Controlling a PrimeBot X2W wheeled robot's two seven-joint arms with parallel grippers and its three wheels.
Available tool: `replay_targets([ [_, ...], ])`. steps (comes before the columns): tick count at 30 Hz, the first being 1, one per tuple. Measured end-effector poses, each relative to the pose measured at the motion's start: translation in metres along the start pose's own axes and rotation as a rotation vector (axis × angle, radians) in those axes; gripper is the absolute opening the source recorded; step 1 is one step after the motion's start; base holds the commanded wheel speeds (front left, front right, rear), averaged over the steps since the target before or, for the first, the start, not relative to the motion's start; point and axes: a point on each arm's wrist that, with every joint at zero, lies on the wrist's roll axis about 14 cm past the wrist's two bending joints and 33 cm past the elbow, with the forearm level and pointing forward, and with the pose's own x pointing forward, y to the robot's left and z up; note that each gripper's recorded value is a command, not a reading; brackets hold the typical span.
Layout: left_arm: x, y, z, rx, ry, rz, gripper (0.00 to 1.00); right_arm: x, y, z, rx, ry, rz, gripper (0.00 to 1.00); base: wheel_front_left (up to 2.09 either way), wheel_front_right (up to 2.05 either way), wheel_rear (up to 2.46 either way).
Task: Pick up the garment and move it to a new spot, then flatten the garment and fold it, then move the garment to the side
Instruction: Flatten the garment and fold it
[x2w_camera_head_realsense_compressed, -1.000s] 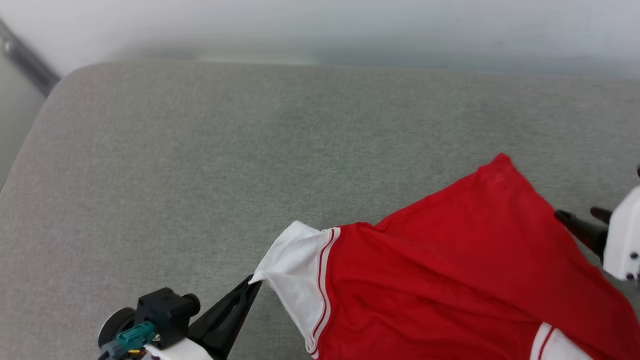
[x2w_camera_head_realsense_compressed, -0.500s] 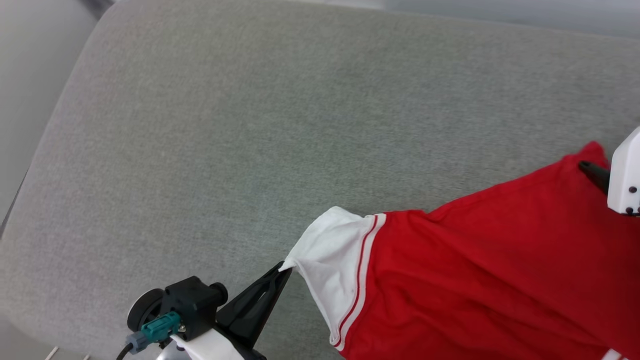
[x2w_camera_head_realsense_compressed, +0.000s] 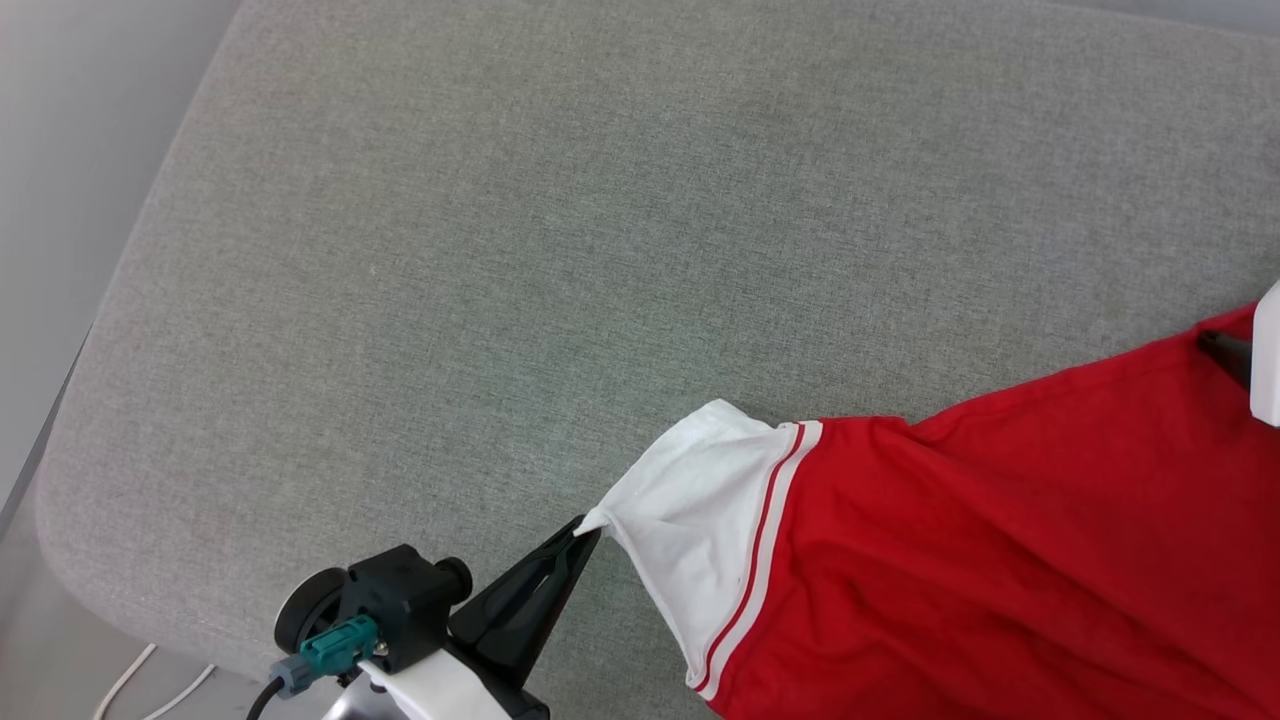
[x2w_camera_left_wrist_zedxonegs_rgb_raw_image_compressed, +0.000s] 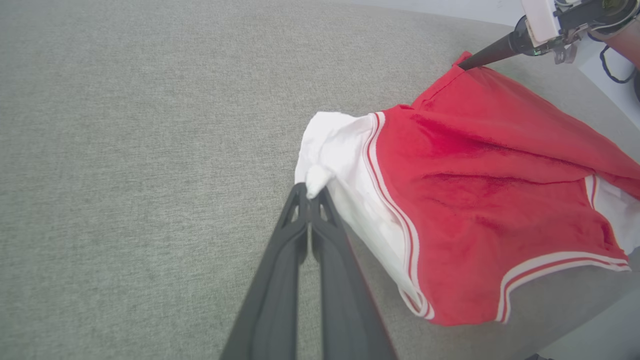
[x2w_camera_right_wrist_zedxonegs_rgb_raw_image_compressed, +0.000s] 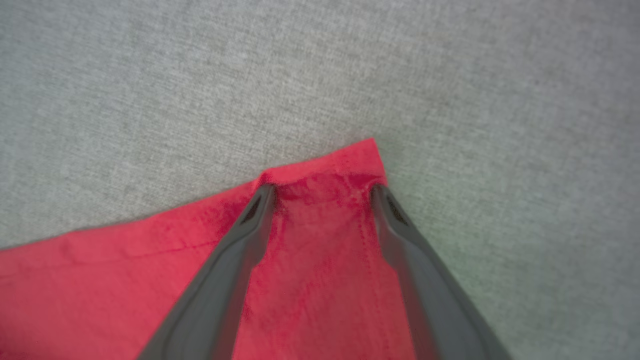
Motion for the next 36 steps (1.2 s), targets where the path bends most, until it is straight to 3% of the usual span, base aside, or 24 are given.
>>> replay_targets([
  [1, 0.0, 0.0, 0.0, -0.001, 0.001, 0.001, 0.0, 0.001, 0.001, -0.001, -0.002, 0.003, 0.004, 1.0, 0.0, 0.0, 0.0],
  [2, 0.001, 0.0, 0.0, -0.001, 0.0, 0.001, 0.0, 0.001, 0.001, -0.001, -0.002, 0.004, 0.008, 0.42, 0.0, 0.0, 0.0],
  [3, 0.001, 0.0, 0.0, 0.0, -0.002, 0.001, 0.0, 0.001, 0.002, 0.0, -0.008, 0.002, 0.009, 0.0, 0.0, 0.0, 0.0],
  [12, -0.004, -0.002, 0.013, 0.022, -0.05, -0.012, 0.0, -0.018, 0.009, 0.021, 0.001, -0.147, 0.026, 0.0, 0.0, 0.0, 0.0],
  [20, -0.014, -0.003, 0.043, 0.084, -0.146, -0.022, 0.0, -0.07, -0.002, 0.052, 0.027, -0.371, 0.002, 0.0, 0.0, 0.0, 0.0],
  [24, -0.021, -0.006, 0.063, 0.094, -0.213, -0.038, 0.0, -0.11, -0.005, 0.069, 0.013, -0.509, -0.012, 0.0, 0.0, 0.0, 0.0],
  [36, -0.05, -0.025, 0.165, 0.288, -0.573, -0.103, 0.0, -0.255, -0.019, 0.095, 0.028, -0.922, -0.049, 0.0, 0.0, 0.0, 0.0],
])
